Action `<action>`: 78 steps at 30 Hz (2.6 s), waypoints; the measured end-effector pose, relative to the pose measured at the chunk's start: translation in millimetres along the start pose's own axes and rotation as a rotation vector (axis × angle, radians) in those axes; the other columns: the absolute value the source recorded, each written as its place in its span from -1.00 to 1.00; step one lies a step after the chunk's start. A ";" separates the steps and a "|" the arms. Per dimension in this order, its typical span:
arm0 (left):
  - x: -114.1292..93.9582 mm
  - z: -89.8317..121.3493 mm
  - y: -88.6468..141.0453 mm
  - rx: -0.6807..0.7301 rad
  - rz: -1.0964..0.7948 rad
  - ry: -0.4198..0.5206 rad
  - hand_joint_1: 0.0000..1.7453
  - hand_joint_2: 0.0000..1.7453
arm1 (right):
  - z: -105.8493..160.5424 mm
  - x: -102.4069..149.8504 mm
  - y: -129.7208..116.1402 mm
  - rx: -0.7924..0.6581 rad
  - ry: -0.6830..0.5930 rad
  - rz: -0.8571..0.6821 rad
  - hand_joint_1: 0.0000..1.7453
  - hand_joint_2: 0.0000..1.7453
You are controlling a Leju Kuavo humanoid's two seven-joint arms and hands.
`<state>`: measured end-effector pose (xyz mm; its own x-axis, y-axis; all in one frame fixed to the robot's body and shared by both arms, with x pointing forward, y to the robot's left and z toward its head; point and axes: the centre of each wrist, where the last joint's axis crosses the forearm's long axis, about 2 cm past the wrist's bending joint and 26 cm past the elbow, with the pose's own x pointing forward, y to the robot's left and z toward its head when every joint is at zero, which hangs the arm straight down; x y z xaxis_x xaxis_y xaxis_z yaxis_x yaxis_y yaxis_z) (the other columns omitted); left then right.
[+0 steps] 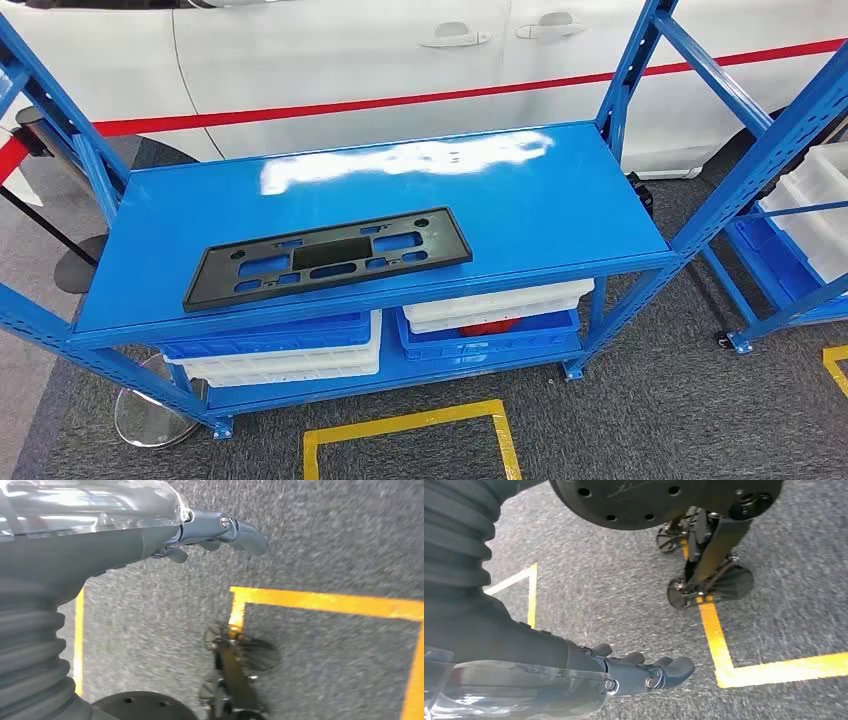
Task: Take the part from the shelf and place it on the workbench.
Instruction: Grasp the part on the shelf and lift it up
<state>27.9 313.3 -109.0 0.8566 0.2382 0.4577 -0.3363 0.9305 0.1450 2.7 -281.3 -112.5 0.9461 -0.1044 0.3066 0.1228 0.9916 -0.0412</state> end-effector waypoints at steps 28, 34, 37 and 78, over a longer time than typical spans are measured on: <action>3.2 -1.1 -8.3 0.178 0.133 -0.169 -1.00 -1.00 | 32.5 160.9 27.1 -0.086 -0.986 0.021 -1.00 1.00; 3.3 -1.0 -10.7 0.181 0.119 -0.199 -1.00 -1.00 | 62.9 202.7 33.3 -0.104 -1.257 0.085 -1.00 1.00; 3.7 -1.1 -11.3 0.183 0.108 -0.216 -1.00 -1.00 | 81.6 221.9 38.9 -0.095 -1.394 0.124 -1.00 1.00; 8.9 1.3 -37.3 0.116 -0.051 -0.353 -1.00 -1.00 | 203.6 278.2 171.9 -0.242 -2.152 0.914 -1.00 1.00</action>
<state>47.6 280.3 -109.2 0.6926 0.0633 0.7185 -0.3564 0.8961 0.2646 226.0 -124.4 159.3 -0.7689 0.5495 0.3269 0.1825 0.6786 -0.7114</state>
